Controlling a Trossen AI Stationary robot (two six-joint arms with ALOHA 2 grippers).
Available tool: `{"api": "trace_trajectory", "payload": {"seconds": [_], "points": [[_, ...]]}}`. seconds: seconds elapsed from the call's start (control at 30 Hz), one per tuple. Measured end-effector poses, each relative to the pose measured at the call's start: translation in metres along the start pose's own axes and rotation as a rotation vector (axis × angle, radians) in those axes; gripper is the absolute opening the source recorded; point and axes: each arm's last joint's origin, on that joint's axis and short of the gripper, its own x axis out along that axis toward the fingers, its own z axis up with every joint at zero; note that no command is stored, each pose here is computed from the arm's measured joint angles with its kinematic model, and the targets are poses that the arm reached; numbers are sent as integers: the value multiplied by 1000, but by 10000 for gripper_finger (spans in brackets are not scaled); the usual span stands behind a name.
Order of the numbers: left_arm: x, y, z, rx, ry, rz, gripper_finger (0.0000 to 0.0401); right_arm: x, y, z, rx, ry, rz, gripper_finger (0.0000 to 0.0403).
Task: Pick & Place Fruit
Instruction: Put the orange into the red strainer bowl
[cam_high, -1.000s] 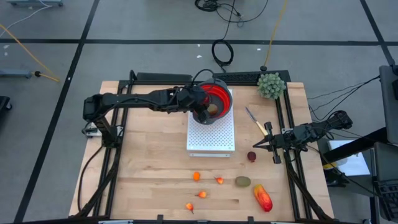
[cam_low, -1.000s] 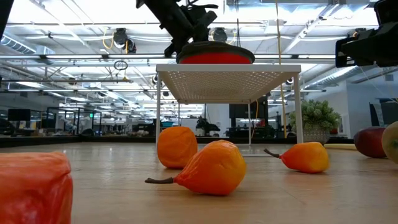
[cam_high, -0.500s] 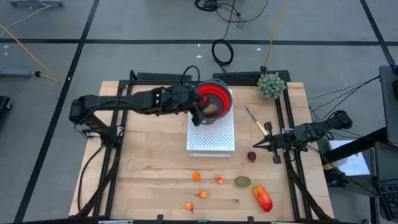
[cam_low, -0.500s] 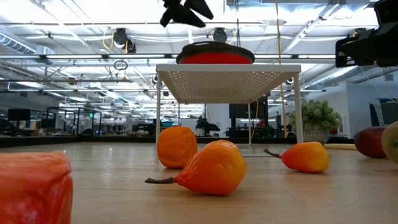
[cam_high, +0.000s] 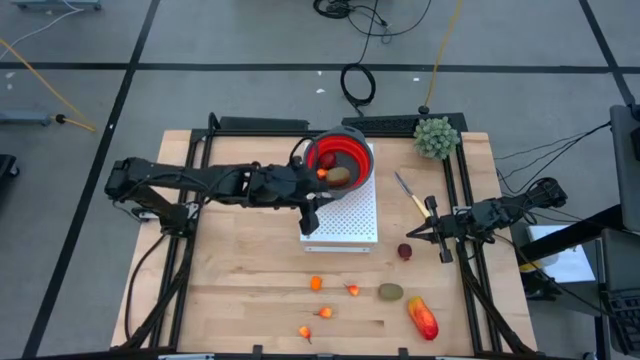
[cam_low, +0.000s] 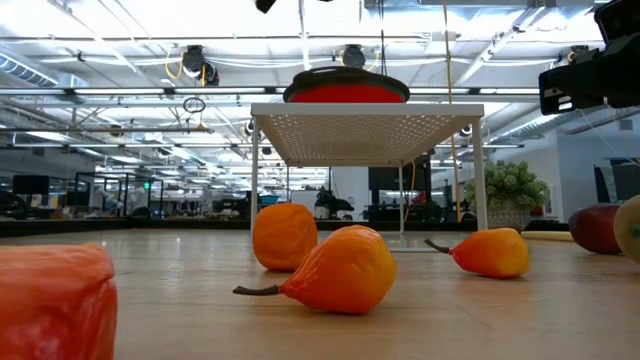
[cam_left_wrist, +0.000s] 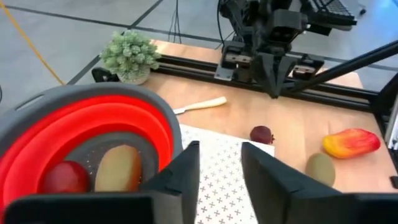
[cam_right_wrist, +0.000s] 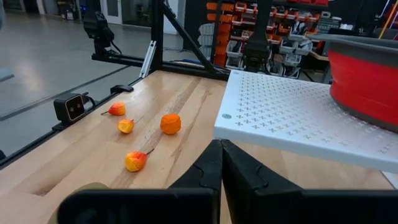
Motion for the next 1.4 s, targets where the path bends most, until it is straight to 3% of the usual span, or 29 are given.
{"api": "trace_trajectory", "payload": {"seconds": [0.3,0.6,1.0,1.4], "points": [[0,-1,-1,1,20,-45,5,0,0,0,-1,-3,0,0],[3,-2,-5,9,27,-83,4,0,0,0,1,-5,0,0],[23,-2,-46,-19,78,-79,6,0,0,0,1,-3,1,0],[15,-36,-63,39,96,-127,2,0,0,0,1,0,1,0]]}}
